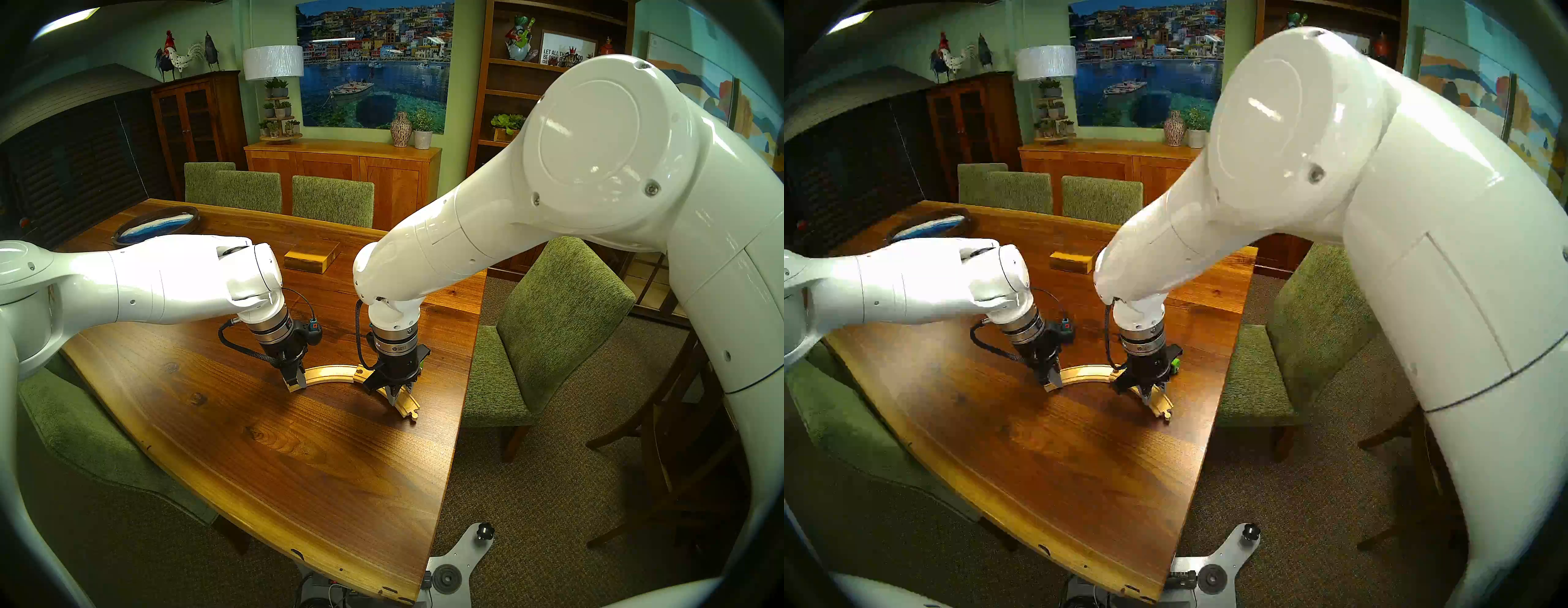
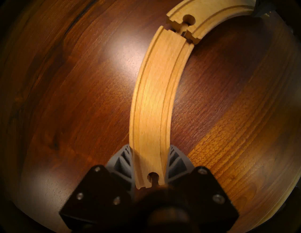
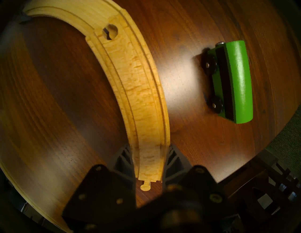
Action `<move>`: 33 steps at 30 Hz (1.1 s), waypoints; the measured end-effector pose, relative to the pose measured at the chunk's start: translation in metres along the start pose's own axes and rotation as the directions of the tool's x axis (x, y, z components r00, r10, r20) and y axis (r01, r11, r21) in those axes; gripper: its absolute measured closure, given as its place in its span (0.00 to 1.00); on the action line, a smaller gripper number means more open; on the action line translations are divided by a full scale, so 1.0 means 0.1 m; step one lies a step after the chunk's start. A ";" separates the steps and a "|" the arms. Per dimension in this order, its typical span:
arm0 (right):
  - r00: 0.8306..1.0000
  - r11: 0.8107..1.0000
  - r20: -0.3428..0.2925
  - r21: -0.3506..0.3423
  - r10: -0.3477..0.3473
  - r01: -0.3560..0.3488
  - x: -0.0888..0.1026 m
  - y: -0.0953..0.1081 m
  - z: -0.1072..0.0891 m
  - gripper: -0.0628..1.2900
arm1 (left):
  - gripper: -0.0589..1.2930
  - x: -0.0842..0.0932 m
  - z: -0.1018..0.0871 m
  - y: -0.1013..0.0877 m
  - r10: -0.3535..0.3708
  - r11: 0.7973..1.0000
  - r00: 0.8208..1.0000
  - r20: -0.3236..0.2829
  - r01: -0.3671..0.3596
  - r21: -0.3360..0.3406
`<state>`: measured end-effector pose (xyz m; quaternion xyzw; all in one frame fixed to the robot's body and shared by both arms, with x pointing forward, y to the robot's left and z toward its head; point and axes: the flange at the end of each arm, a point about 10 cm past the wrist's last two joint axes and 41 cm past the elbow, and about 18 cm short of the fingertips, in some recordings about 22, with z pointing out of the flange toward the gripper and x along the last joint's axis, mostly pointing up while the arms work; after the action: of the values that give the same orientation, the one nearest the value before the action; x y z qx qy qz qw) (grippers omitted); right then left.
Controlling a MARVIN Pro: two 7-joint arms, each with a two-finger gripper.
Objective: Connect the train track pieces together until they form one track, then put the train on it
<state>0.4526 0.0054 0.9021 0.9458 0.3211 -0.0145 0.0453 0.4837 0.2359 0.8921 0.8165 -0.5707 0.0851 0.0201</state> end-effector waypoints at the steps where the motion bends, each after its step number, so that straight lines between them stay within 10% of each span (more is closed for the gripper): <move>1: 1.000 1.000 0.001 0.000 0.000 0.000 0.00 0.00 0.00 0.84 | 0.80 0.00 0.00 0.00 0.000 1.000 1.000 0.000 0.000 0.000; 33: 0.999 0.999 0.011 -0.014 -0.046 0.046 0.06 -0.01 0.01 0.84 | 0.80 0.00 0.00 0.00 0.000 1.000 1.000 0.001 0.000 0.001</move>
<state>0.4569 0.0101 0.9006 0.9378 0.3426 -0.0183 0.0533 0.4839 0.2364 0.8922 0.8166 -0.5706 0.0849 0.0195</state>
